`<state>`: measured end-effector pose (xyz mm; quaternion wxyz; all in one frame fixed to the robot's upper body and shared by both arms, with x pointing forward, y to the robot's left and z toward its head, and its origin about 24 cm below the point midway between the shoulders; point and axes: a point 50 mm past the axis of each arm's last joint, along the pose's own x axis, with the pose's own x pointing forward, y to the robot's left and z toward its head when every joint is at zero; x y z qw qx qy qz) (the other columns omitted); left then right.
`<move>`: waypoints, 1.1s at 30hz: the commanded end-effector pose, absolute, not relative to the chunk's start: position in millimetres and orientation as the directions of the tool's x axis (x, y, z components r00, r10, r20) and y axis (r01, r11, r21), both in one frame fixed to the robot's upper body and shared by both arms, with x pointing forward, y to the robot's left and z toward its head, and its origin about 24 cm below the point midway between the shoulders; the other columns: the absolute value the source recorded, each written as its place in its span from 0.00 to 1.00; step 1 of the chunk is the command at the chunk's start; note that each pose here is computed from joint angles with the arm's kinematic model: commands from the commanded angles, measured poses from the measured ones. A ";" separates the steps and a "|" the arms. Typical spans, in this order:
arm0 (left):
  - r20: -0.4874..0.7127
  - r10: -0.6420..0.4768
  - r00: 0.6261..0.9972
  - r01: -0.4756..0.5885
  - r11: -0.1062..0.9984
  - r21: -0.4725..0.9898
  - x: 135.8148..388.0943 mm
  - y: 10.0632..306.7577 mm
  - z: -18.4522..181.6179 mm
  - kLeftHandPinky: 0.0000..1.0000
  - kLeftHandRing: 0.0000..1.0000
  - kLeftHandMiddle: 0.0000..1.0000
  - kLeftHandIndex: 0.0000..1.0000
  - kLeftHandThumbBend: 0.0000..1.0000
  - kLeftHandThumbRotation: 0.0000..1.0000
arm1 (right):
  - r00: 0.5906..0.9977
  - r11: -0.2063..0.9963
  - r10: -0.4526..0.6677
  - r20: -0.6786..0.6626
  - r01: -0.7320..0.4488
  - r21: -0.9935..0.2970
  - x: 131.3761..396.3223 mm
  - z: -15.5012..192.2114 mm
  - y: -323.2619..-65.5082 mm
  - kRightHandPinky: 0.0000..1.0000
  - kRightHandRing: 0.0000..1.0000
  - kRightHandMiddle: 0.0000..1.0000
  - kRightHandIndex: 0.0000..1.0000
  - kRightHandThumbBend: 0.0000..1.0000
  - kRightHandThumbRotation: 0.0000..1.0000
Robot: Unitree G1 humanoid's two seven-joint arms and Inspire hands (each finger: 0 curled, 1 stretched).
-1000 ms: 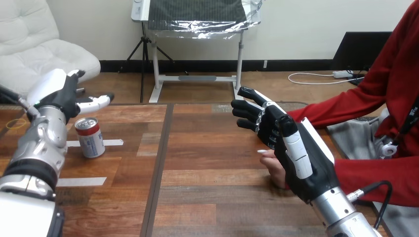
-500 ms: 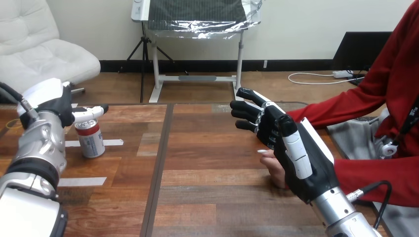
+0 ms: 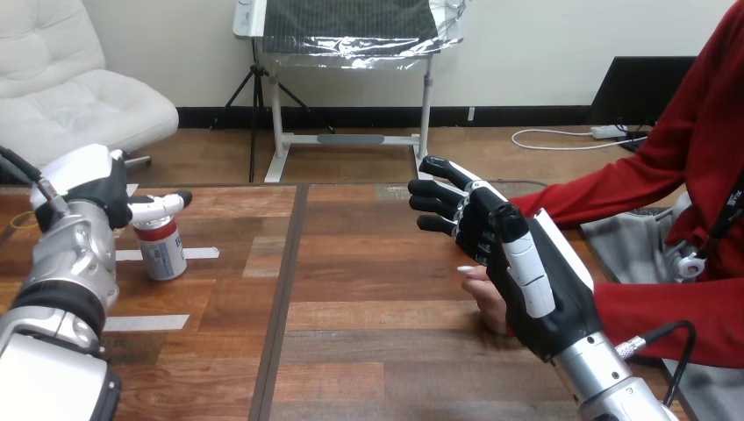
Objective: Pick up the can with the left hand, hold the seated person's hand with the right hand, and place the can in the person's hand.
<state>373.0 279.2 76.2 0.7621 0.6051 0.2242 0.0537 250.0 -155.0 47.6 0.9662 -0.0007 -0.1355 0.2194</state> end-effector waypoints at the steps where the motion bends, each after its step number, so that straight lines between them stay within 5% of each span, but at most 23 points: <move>1: -0.224 0.334 0.916 0.149 0.235 0.961 383.3 274.7 96.5 1.00 1.00 0.99 0.97 0.65 0.69 | 0.836 0.901 0.427 0.345 -0.424 -0.087 260.0 67.9 -154.2 0.82 0.84 0.84 0.88 0.73 1.00; 33: -0.261 0.285 0.922 0.207 0.206 0.956 382.6 264.0 85.7 0.99 0.97 0.97 0.94 0.69 0.70 | 0.826 0.898 0.433 0.361 -0.430 -0.092 260.2 69.8 -153.2 0.81 0.84 0.84 0.88 0.74 1.00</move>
